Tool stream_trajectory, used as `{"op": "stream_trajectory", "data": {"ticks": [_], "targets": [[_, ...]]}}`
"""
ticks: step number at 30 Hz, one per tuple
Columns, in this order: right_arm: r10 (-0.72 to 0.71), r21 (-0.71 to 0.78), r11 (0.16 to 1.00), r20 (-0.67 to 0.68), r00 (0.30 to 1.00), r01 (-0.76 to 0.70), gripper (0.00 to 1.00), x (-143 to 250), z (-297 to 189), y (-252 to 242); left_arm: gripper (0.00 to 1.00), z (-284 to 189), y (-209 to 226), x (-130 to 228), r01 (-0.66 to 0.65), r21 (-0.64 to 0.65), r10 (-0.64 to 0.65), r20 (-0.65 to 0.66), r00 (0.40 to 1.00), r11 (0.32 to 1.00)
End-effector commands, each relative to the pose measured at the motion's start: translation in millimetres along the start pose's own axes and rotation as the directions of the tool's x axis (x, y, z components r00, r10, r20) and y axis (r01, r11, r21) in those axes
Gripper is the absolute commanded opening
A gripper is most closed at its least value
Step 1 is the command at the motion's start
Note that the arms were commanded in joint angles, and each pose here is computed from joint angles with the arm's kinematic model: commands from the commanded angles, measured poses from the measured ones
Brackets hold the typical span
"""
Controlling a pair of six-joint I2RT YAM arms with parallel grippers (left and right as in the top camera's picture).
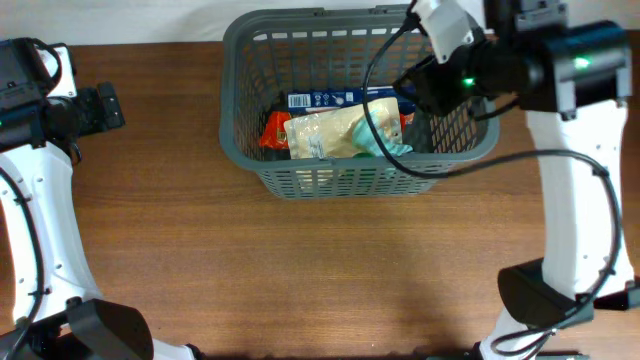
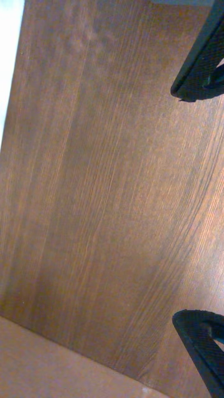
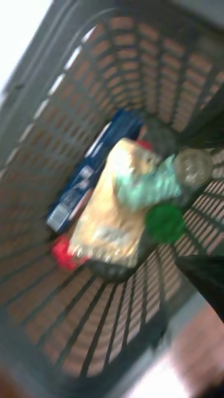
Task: Pack container
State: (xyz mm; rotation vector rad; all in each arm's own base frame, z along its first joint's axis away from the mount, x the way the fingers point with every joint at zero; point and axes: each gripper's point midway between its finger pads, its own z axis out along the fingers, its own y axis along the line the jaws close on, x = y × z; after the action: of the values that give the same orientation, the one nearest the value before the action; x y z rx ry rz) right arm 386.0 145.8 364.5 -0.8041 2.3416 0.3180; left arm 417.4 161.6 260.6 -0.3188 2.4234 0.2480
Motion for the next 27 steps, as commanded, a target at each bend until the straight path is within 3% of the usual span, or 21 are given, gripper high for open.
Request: {"op": "stream_trajectory", "data": {"ticks": [1, 6, 9, 11, 14, 20, 27], "targets": [[0.057, 0.184, 0.982, -0.039, 0.998, -0.049, 0.63, 11.1, -10.7, -32.9, 0.99, 3.2, 0.1, 3.7, 0.017, 0.009, -0.017, -0.012, 1.0, 1.0], [0.154, 0.213, 0.964, 0.049, 0.987, -0.161, 0.67, 13.2, -47.5, -40.4, 0.99, 3.2, 0.1, 3.7, 0.017, 0.009, -0.017, -0.012, 1.0, 1.0], [0.138, 0.233, 0.959, 0.116, 0.984, -0.162, 0.7, 12.5, -80.1, -32.3, 0.99, 3.2, 0.1, 3.7, 0.017, 0.009, -0.017, -0.012, 1.0, 1.0], [0.114, 0.246, 0.957, 0.176, 0.978, -0.156, 0.77, 12.0, -108.0, -22.2, 0.99, 3.2, 0.1, 3.7, 0.017, 0.009, -0.017, -0.012, 1.0, 1.0], [0.073, 0.268, 0.952, 0.267, 0.961, -0.147, 0.99, 13.9, -150.2, -6.2, 0.99, 3.2, 0.1, 3.7, 0.017, 0.009, -0.017, -0.012, 1.0, 1.0], [0.0, 0.307, 0.942, 0.411, 0.912, -0.138, 0.99, 24.6, -217.0, 22.6, 0.99, 3.2, 0.1, 3.7, 0.017, 0.009, -0.017, -0.012, 1.0, 1.0], [-0.04, 0.326, 0.936, 0.467, 0.883, -0.13, 0.99, 35.0, -246.8, 37.7, 0.99, 3.2, 0.1, 3.7, 0.017, 0.009, -0.017, -0.012, 1.0, 1.0]]}}
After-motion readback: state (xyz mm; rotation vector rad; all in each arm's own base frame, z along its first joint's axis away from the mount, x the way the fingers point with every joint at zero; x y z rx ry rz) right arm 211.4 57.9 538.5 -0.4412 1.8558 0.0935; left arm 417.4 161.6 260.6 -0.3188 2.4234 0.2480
